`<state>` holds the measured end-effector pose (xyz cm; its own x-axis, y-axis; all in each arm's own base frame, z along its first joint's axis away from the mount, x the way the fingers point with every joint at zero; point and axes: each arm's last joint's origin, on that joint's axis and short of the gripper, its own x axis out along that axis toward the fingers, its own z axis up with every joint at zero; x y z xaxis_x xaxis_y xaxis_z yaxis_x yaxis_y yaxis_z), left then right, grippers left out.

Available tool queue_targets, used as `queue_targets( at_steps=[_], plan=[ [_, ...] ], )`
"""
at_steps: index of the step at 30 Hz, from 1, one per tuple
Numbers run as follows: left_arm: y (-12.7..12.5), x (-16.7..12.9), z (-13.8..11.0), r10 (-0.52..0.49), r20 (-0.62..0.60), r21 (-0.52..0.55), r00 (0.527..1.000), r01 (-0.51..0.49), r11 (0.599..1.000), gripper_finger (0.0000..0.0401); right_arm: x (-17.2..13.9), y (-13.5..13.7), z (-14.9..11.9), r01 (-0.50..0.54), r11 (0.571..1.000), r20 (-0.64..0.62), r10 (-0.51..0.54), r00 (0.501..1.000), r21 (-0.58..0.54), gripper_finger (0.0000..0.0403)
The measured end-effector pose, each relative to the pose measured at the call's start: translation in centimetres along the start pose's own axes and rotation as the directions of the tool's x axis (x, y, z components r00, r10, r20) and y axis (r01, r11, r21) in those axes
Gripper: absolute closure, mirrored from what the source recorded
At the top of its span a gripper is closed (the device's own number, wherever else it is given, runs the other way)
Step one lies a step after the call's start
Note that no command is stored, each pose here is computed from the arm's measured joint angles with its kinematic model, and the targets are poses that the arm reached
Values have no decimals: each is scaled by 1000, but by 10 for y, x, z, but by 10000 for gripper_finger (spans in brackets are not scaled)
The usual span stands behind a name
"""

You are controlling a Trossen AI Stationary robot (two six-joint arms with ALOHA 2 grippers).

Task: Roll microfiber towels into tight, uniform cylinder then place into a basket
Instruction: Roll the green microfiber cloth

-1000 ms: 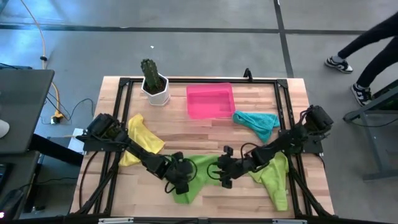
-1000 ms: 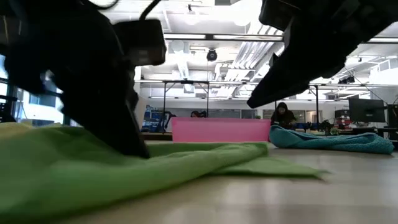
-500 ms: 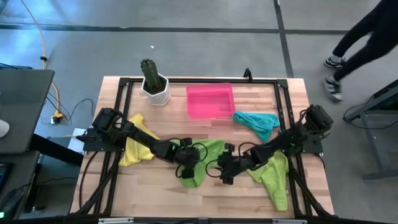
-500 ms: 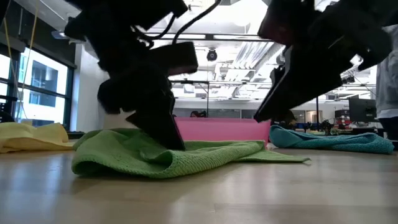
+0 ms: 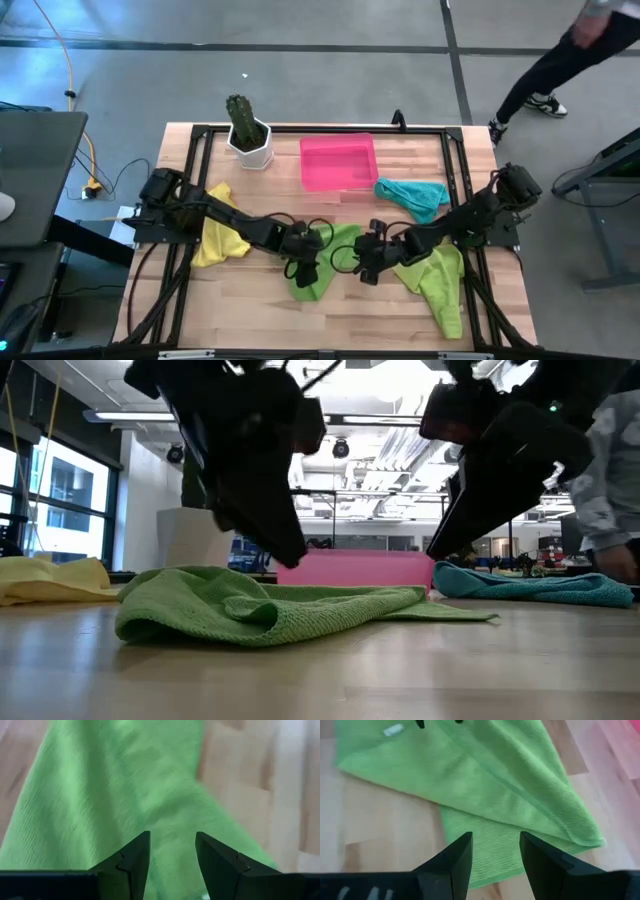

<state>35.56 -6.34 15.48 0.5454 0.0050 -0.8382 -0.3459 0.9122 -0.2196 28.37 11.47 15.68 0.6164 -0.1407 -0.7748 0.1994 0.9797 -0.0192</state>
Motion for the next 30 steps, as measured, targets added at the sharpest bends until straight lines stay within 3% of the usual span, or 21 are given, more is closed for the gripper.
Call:
queue_targets(
  at_steps=[9,20,30],
  plan=[
    [7,0,-11,49,-123,-154,991,-68,986,252,4,-10,3,34,999,-13,-34,999,17,245],
    [3,0,-11,-55,-167,-177,984,25,984,252,6,-15,5,39,997,-15,-38,999,64,245],
    [7,2,-9,5,-129,-187,992,-29,982,252,6,-15,5,56,992,-6,-56,998,114,245]
  ],
)
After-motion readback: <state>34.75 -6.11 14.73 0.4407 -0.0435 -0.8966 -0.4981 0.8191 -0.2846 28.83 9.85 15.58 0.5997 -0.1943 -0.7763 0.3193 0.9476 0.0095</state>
